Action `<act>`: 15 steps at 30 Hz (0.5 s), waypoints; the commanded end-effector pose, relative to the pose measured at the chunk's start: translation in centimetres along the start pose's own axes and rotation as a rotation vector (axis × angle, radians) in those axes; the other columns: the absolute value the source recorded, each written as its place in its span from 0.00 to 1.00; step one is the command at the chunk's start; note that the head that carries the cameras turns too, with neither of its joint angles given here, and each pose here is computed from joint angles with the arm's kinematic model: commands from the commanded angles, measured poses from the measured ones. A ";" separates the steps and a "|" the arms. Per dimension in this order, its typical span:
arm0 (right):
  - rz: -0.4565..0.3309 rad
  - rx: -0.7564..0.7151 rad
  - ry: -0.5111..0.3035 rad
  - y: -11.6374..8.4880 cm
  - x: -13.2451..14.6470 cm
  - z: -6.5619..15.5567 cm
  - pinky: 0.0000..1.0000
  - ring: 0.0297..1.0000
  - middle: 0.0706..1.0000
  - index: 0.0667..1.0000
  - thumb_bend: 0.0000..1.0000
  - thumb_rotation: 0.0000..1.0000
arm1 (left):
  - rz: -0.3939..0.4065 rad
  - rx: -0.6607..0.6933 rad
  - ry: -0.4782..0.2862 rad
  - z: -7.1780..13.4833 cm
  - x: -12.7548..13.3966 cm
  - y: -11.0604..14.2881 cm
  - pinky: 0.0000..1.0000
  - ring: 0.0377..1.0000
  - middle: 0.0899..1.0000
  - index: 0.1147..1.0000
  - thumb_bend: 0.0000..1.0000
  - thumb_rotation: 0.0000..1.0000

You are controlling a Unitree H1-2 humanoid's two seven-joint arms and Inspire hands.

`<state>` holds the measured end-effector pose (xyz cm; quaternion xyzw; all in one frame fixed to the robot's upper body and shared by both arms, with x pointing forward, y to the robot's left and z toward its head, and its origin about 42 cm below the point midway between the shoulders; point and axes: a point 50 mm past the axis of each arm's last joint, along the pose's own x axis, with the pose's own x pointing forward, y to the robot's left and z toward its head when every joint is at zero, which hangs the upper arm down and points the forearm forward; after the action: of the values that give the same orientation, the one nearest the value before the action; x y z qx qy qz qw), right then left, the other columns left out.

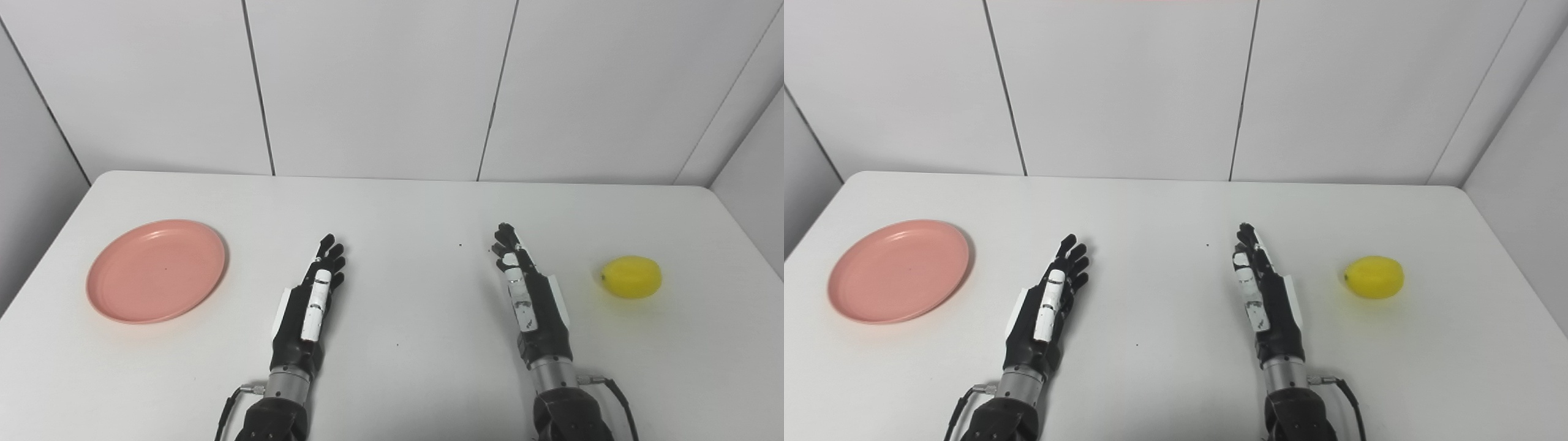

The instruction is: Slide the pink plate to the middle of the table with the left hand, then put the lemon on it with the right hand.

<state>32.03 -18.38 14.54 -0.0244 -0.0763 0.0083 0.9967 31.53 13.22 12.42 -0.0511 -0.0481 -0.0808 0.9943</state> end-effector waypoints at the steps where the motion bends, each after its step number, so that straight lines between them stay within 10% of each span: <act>1: 0.006 -0.004 -0.050 -0.1 0.7 1.6 0.95 0.93 0.93 0.92 0.67 1.00 | -0.011 -0.016 -0.013 -0.1 -0.1 -0.4 0.96 0.96 0.95 0.94 0.56 1.00; 15: -0.001 0.009 -0.042 -0.1 0.2 1.4 0.95 0.92 0.92 0.91 0.69 1.00 | 0.043 -0.004 -0.024 0.2 0.2 0.1 0.91 0.93 0.93 0.92 0.50 1.00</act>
<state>31.79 -18.54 14.19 -0.0235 -0.0654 0.0058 0.9976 31.59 13.40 12.40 -0.0546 -0.0480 -0.0654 0.9952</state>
